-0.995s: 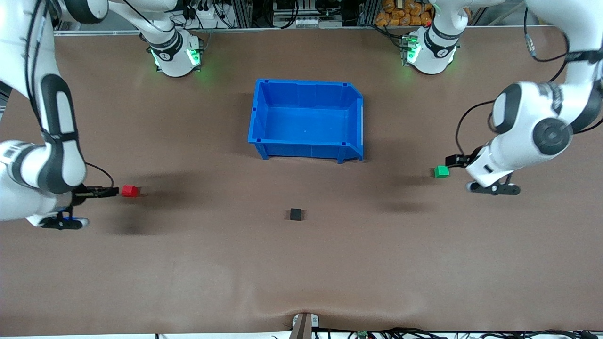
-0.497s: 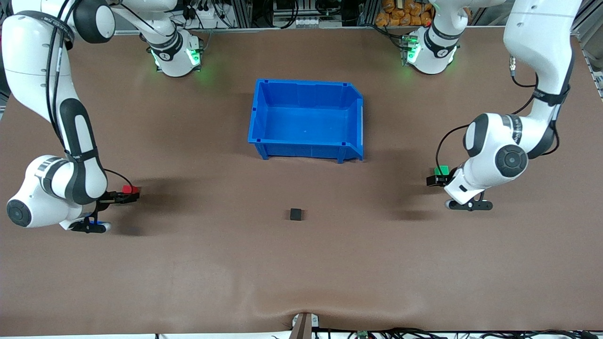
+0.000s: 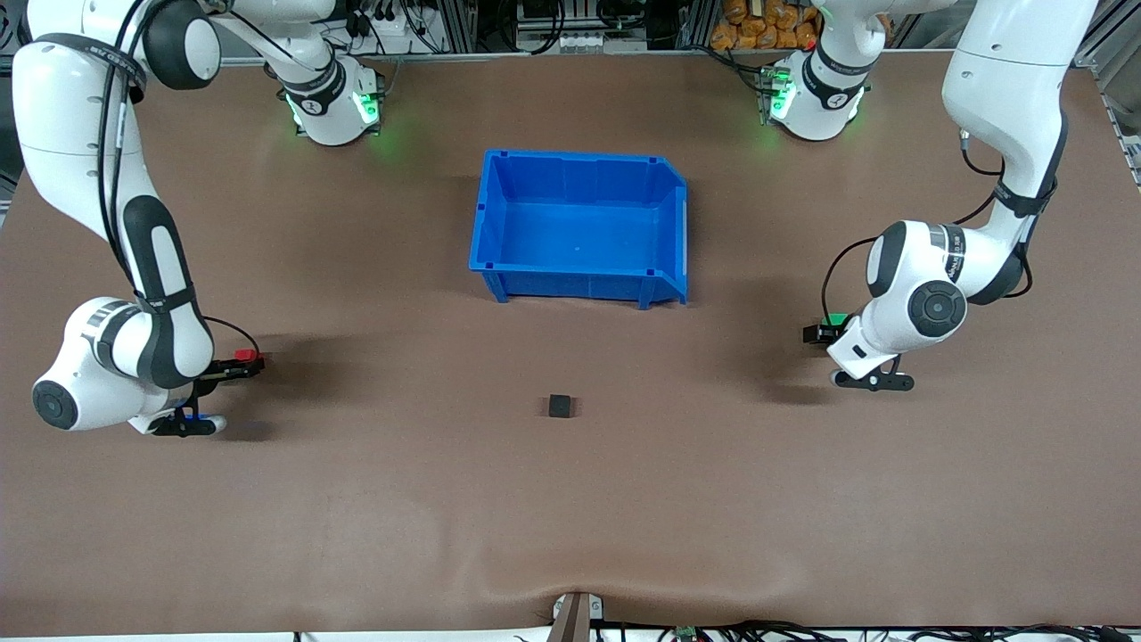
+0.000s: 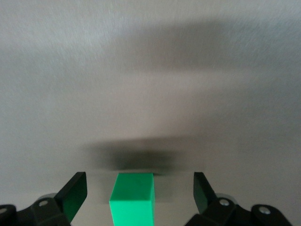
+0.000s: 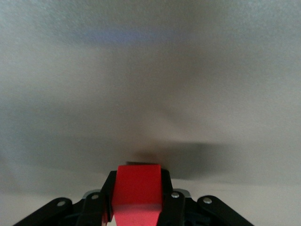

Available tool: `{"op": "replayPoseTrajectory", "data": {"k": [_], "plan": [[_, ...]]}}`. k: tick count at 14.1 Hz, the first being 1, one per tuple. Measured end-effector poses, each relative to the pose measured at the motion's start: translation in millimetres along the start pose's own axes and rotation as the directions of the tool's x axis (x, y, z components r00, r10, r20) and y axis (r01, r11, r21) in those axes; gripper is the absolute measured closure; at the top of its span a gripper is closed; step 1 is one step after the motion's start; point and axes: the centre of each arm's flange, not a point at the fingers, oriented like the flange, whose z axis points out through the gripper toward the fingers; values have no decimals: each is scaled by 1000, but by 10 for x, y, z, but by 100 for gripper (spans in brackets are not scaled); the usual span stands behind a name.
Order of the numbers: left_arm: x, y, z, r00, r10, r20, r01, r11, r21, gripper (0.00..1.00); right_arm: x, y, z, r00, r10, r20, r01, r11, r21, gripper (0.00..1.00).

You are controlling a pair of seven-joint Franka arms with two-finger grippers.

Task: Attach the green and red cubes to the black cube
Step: 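Carry the red cube with the right gripper toward the black cube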

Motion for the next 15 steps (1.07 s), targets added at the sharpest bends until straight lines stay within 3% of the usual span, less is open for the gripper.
{"op": "replayPoseTrajectory", "data": {"k": [2, 3, 5, 7, 10, 12, 15], "plan": [[-83, 10, 106, 999, -20, 25, 20, 1000, 2, 0, 65, -115, -129, 991, 132, -27, -131, 991, 25, 60], [-112, 12, 146, 999, -26, 35, 26, 1000, 3, 0, 103, -258, -205, 977, 212, -27, -210, 975, 69, 60], [-125, 13, 186, 999, -35, 40, 35, 999, 3, 0, 186, -647, -330, 933, 361, 0, -354, 915, 195, 60], [-113, -15, 186, 999, -41, 34, 41, 999, 1, 0, 245, -1070, -379, 865, 497, 65, -494, 823, 279, 60], [-99, -69, 175, 998, -51, 30, 51, 999, -2, 0, 315, -1942, -411, 714, 686, 138, -690, 659, 299, 60], [-98, -96, 178, 998, -56, 30, 56, 998, -3, 0, 345, -2620, -417, 582, 799, 152, -791, 513, 332, 60], [-111, -136, 207, 997, -67, 38, 67, 998, -3, 28, 301, -3501, -284, 399, 890, 219, -874, 296, 385, 60]]}}
